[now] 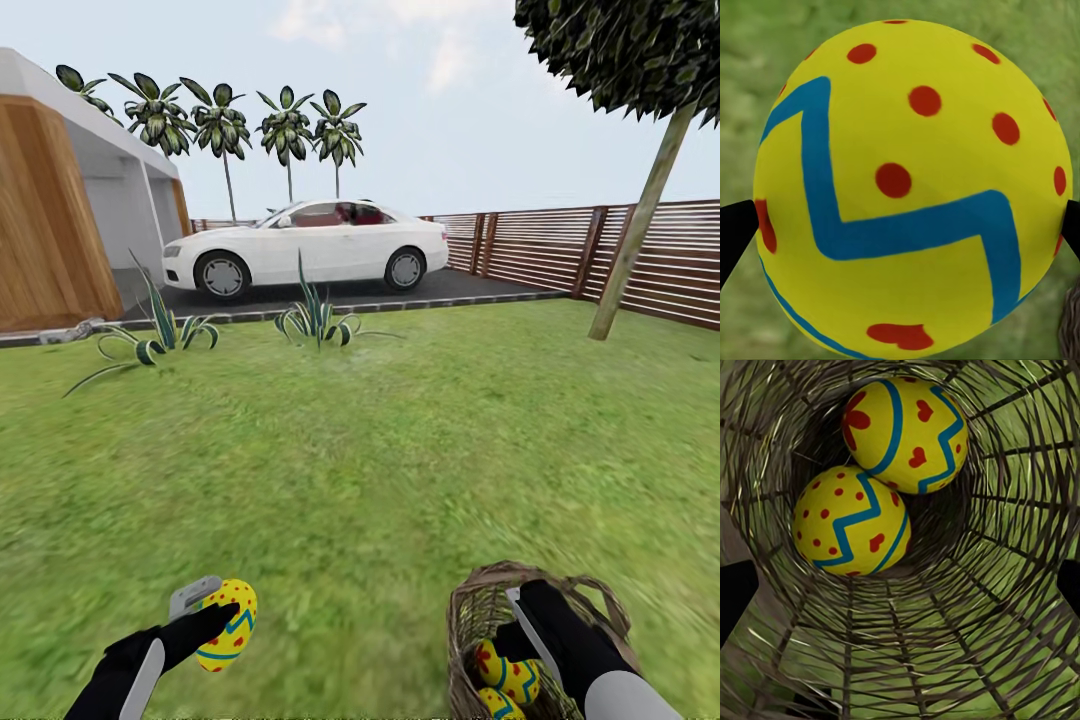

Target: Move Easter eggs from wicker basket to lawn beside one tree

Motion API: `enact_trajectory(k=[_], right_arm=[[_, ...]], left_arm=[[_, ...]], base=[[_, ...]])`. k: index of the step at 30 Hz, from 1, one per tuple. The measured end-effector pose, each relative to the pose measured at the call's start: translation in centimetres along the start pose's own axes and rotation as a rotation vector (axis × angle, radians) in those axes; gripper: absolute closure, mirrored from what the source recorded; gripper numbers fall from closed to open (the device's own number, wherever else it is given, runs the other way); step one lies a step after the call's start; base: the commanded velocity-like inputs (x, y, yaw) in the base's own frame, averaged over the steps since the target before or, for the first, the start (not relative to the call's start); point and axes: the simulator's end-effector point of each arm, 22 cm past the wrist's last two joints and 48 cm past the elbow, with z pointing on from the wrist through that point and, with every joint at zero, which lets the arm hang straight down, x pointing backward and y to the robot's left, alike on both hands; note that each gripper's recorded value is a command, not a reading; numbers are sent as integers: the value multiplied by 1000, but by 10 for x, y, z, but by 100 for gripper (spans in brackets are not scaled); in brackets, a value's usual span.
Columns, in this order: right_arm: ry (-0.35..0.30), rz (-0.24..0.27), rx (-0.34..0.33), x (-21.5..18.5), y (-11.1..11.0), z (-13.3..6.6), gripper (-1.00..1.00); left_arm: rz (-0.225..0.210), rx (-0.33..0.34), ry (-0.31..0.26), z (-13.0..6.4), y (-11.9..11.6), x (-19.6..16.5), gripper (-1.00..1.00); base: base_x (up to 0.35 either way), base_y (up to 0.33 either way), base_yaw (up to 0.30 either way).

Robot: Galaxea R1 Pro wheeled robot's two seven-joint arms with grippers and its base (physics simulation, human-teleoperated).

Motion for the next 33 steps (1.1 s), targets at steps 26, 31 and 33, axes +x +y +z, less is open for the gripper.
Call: enact_trajectory(k=[26, 31, 33], right_arm=[[-1, -1, 1, 25, 12, 52, -100], [-1, -1, 1, 30, 14, 62, -100], [-1, -1, 1, 32, 15, 66, -100]], left_arm=[[3, 5, 4, 36, 18, 46, 100], [22, -3, 8, 42, 23, 56, 100], [22, -3, 7, 45, 25, 59, 100]], base=[[0, 0, 0], [0, 0, 0], [0, 0, 0]])
